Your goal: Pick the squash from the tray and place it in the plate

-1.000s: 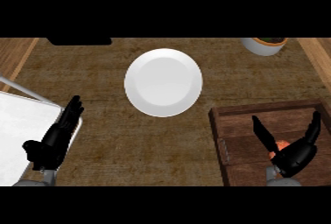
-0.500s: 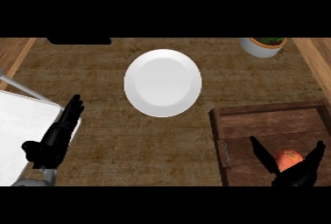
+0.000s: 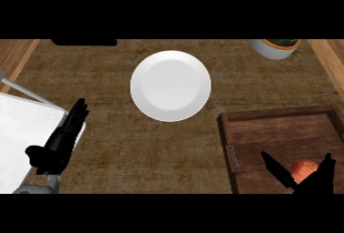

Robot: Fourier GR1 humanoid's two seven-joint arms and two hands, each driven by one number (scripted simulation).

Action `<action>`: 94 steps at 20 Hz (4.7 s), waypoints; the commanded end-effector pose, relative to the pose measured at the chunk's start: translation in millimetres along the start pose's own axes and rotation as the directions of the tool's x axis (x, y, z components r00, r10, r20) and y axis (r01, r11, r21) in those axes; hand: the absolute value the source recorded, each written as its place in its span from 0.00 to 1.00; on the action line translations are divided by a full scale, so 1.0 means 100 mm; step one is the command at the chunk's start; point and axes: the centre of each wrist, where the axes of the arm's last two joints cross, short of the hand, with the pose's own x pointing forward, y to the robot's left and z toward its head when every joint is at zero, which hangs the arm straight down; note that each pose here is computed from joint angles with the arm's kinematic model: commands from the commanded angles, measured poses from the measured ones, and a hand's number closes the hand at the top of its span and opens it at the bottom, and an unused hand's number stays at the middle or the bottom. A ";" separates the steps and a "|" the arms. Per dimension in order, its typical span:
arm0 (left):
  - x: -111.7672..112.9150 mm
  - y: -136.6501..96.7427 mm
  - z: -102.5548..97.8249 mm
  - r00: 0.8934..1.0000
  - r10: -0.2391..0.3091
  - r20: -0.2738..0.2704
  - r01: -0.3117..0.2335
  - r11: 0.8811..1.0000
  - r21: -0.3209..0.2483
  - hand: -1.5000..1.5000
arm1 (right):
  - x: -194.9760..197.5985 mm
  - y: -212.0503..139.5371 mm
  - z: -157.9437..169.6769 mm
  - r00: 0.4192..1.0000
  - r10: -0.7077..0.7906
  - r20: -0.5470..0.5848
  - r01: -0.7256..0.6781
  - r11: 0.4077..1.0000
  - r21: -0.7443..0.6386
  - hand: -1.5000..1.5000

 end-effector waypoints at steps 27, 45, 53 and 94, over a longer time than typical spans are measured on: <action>-0.15 0.27 -0.13 1.000 0.008 -0.023 -0.007 0.999 0.033 0.50 | 0.55 -0.11 -0.18 0.895 0.368 -0.252 -0.339 0.928 0.153 0.00; -0.06 -0.08 -0.21 1.000 0.012 -0.005 -0.012 0.999 -0.045 0.50 | 0.79 0.04 -0.38 0.688 0.362 0.629 -0.647 0.699 0.305 1.00; -0.06 0.05 -0.25 1.000 -0.013 -0.013 0.013 1.000 0.014 0.50 | 1.00 -0.11 -0.96 0.452 0.118 0.884 -0.581 0.791 0.192 1.00; -0.13 0.14 -0.19 1.000 0.005 -0.018 -0.004 1.000 0.016 0.50 | 2.84 1.03 0.76 0.293 -0.227 0.929 -0.439 0.831 0.342 1.00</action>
